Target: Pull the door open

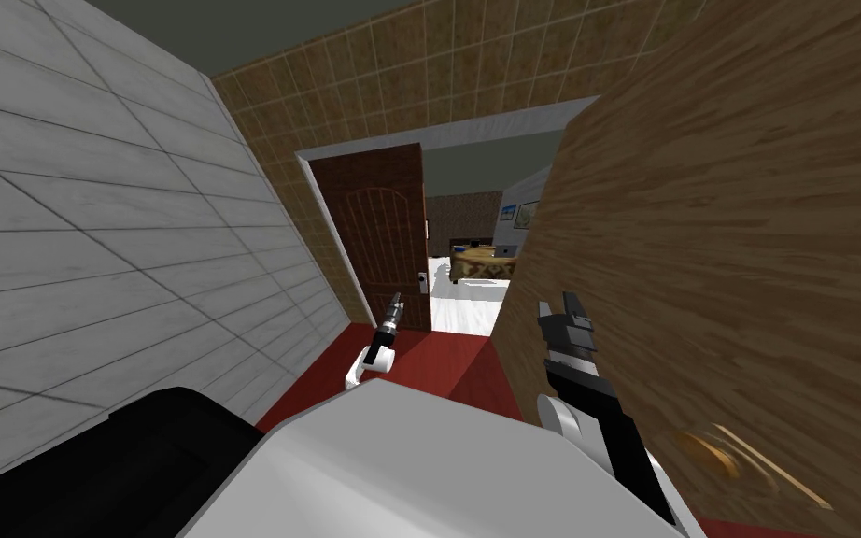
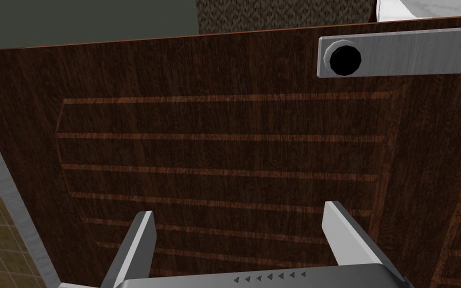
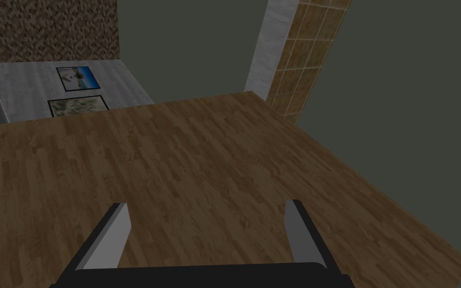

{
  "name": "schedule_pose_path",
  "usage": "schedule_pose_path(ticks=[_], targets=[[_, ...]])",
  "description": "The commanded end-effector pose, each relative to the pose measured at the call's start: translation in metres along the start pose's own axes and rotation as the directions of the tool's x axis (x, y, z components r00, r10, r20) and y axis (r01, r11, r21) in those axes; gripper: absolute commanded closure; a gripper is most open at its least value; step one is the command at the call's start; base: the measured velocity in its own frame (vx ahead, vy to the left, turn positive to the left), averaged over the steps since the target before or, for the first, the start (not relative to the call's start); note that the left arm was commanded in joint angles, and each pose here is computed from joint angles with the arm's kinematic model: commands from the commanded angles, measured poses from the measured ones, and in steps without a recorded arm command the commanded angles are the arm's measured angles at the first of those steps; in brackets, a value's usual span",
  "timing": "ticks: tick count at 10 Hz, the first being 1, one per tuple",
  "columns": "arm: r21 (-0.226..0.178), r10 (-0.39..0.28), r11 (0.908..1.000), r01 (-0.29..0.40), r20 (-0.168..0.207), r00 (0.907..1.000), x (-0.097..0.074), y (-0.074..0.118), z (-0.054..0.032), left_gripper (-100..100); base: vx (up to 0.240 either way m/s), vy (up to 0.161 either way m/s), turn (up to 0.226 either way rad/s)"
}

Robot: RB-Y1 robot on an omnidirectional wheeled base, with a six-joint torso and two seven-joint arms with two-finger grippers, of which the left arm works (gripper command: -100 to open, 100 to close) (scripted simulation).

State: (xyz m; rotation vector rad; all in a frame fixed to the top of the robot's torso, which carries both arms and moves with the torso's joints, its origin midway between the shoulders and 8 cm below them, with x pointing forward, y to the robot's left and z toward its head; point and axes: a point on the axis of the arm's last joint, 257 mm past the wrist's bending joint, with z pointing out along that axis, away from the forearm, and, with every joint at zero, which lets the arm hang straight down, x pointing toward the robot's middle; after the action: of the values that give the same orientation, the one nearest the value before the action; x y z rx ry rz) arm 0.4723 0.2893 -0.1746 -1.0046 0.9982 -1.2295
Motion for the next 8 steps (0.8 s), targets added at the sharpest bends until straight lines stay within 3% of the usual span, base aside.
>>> schedule_pose_path(ticks=[1, 8], targets=[[-0.028, -0.002, 0.9996, 0.002, 0.003, 1.0000, -0.002, 0.013, 0.0035, -100, 0.126, -0.005, -0.021], [-0.112, -0.012, 0.9937, 0.013, 0.013, 0.9998, -0.005, 0.055, 0.0073, -100, 0.106, 0.001, -0.017]])
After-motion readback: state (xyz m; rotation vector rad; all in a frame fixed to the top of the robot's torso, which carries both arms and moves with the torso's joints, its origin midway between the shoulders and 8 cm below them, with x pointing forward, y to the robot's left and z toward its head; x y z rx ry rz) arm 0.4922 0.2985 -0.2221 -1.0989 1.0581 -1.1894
